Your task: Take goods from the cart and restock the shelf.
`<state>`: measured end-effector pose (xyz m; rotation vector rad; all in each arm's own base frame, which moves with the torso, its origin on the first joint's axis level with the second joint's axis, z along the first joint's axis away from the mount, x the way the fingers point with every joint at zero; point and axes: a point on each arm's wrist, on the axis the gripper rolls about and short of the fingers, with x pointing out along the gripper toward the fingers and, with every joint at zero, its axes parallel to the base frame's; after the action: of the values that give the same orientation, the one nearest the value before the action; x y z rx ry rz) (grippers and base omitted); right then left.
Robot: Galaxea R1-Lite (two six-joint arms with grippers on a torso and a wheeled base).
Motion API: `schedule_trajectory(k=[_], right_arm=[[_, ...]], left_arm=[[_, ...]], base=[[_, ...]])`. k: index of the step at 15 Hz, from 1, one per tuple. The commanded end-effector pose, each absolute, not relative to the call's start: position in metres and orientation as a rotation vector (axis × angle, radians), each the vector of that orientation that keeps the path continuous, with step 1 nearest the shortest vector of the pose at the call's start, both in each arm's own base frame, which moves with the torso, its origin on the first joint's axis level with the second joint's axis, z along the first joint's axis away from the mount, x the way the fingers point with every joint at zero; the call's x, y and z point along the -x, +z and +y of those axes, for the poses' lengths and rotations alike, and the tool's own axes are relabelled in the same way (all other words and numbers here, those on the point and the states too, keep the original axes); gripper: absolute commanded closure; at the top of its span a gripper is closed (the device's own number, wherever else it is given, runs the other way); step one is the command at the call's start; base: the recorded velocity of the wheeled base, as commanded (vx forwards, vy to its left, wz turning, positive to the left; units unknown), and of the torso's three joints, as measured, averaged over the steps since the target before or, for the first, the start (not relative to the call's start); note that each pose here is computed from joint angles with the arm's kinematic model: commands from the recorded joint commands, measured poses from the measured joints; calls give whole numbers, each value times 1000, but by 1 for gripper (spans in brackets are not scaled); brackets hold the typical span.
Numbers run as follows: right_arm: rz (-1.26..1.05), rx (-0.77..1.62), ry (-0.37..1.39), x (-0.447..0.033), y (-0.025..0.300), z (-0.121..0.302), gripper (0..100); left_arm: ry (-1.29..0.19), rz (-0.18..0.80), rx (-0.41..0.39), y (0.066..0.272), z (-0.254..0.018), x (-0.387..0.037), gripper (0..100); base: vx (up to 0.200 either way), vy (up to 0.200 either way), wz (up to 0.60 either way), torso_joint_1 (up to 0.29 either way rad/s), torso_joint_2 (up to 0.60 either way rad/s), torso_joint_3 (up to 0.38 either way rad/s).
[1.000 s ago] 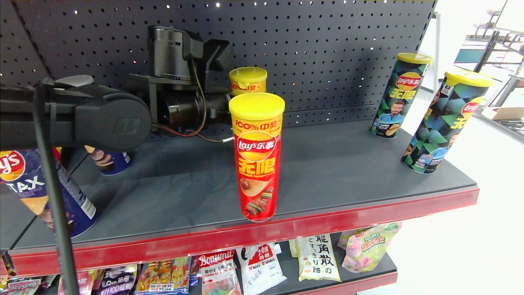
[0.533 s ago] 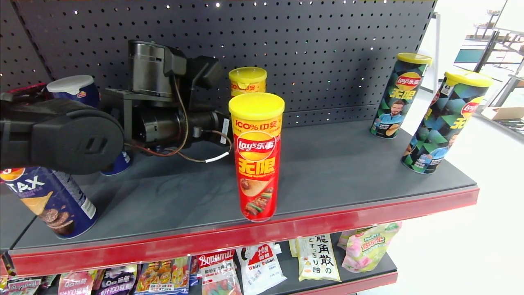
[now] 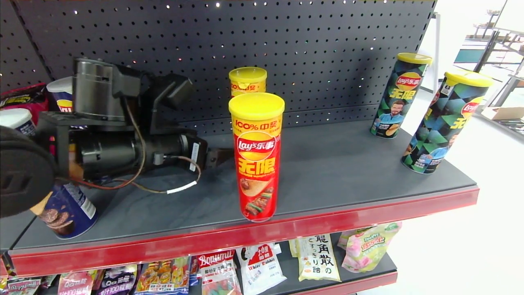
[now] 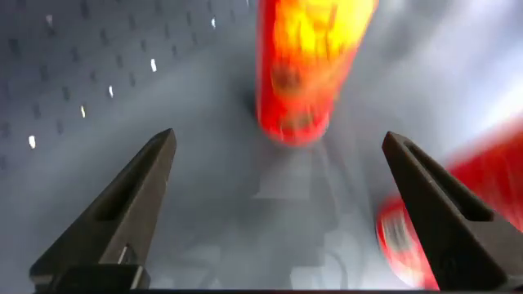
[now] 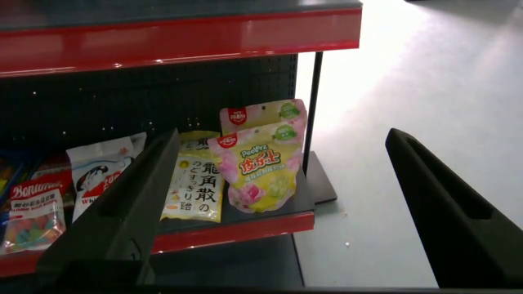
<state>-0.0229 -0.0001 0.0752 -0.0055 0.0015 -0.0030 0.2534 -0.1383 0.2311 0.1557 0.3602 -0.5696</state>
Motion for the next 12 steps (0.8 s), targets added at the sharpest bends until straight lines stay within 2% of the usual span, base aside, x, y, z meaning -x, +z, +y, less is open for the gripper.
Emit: schedule_trajectory(k=[1, 4, 5, 6, 8, 10, 12], right_arm=[[3, 6, -3, 23, 75, 0, 0], [2, 6, -3, 23, 75, 0, 0], [3, 6, -3, 23, 75, 0, 0], [3, 6, -3, 23, 75, 0, 0], [3, 6, -3, 23, 75, 0, 0], [2, 6, -3, 23, 75, 0, 0], [3, 6, -3, 23, 75, 0, 0]], left_arm=[[-570, 327, -148, 238, -117, -216, 0], [-585, 220, -180, 238, -73, -132, 0], [-582, 212, -179, 237, -68, -123, 0], [-536, 176, -166, 232, -45, -90, 0], [-502, 147, -148, 230, -26, -58, 0], [-453, 139, -76, 212, -2, 1, 0], [-443, 134, -70, 191, 8, 29, 0]], base=[[0, 0, 0, 0, 0, 0], [0, 0, 0, 0, 0, 0], [0, 0, 0, 0, 0, 0], [0, 0, 0, 0, 0, 0], [0, 0, 0, 0, 0, 0], [0, 0, 0, 0, 0, 0], [0, 0, 0, 0, 0, 0]])
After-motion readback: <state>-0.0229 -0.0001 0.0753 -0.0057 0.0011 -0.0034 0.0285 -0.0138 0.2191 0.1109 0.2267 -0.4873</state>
